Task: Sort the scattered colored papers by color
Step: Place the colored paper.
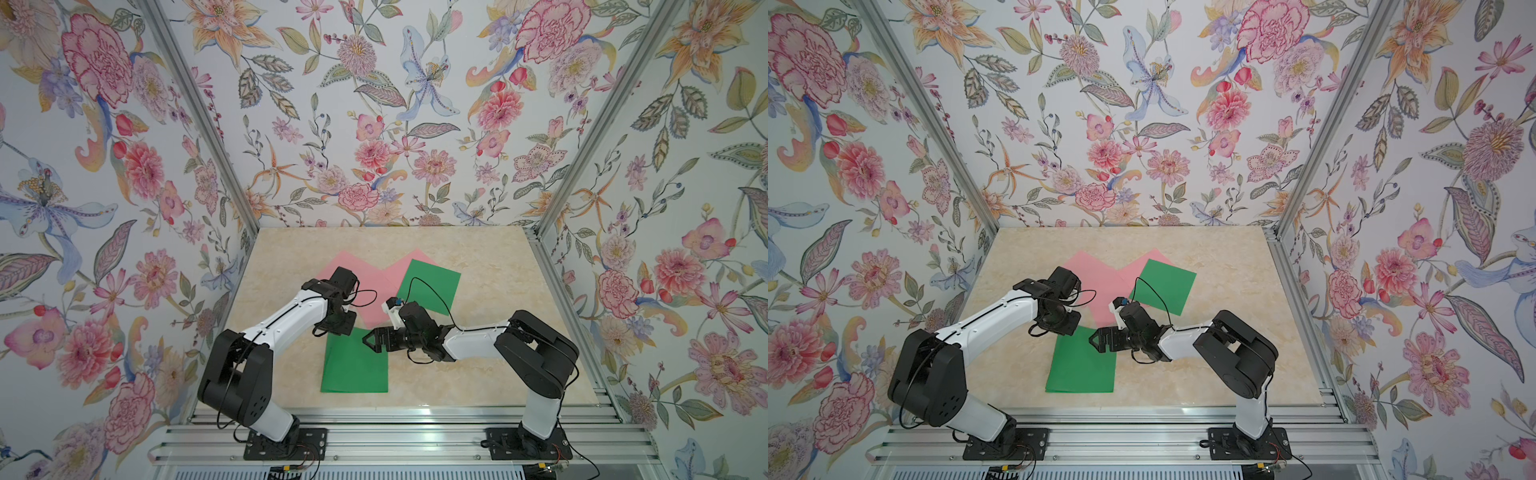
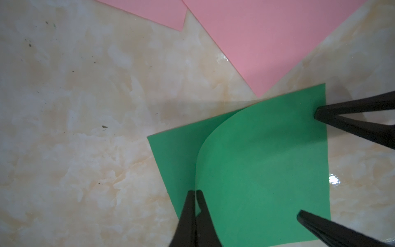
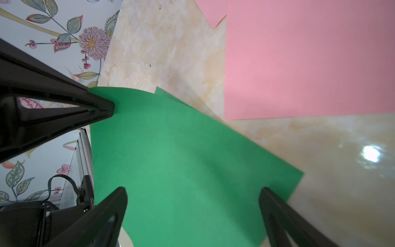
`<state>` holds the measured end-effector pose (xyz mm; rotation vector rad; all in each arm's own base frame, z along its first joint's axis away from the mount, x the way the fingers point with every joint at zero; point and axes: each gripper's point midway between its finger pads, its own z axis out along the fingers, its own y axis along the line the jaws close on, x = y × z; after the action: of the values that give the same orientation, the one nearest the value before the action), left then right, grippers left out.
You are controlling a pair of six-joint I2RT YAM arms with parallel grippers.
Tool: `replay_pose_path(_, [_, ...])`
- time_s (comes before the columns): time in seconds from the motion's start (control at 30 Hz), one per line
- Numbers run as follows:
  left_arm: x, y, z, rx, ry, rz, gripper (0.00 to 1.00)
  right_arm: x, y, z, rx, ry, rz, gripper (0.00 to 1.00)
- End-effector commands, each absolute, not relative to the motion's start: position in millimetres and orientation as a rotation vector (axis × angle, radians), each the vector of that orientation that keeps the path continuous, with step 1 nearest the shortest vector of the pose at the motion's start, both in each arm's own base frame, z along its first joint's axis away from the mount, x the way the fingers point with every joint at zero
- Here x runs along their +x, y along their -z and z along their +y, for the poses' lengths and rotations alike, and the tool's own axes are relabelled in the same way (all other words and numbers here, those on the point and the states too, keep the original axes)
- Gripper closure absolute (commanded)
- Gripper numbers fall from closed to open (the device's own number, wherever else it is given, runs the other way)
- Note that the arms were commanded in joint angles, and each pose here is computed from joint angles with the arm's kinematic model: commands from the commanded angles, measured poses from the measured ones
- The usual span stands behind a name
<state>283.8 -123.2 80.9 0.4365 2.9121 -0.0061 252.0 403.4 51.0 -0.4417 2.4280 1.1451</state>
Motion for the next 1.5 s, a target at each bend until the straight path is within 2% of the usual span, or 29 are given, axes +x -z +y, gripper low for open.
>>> replay_pose_path(0.0, [281.2,-82.0,-118.6,0.4,0.014,2.918,0.98,251.1,-43.0,406.5,-0.442,-1.127,2.456,0.0])
replay_pose_path(0.07, [281.5,-83.3,-118.3,0.397,0.013,2.913,0.79,250.7,-43.1,406.7,-0.443,-1.128,2.456,0.0])
replay_pose_path(0.13, [284.0,-86.2,-113.8,0.387,-0.026,2.9,0.63,250.8,-43.2,406.8,-0.443,-1.129,2.456,0.0])
replay_pose_path(0.23, [293.9,-97.3,-98.2,0.376,-0.173,2.861,0.49,250.8,-43.0,407.3,-0.442,-1.13,2.457,0.0])
replay_pose_path(0.37, [313.8,-124.1,-78.8,0.308,-0.357,2.773,0.48,250.6,-43.2,406.5,-0.44,-1.127,2.457,0.0])
replay_pose_path(0.5, [334.7,-152.4,-85.2,0.201,-0.308,2.689,0.47,254.2,-55.6,405.5,-0.427,-1.116,2.435,0.0])
replay_pose_path(0.7, [371.2,-180.0,-110.9,0.073,-0.127,2.557,0.46,280.1,-109.9,398.9,-0.466,-1.001,2.351,0.0])
replay_pose_path(0.87, [394.9,-171.6,-133.6,0.012,0.02,2.519,0.46,334.1,-142.1,354.1,-0.442,-0.828,2.318,0.0])
replay_pose_path(1.13, [430.7,-132.4,-222.1,0.056,0.554,2.484,0.43,432.3,-150.9,223.3,-0.167,-0.708,2.302,0.0])
replay_pose_path(1.27, [450.6,-107.4,-251.0,0.096,0.582,2.52,0.43,465.9,-147.7,188.6,-0.098,-0.729,2.292,0.0])
replay_pose_path(1.47, [465.3,-85.8,-274.1,0.079,0.593,2.549,0.43,487.5,-132.5,181.0,-0.089,-0.712,2.322,0.0])
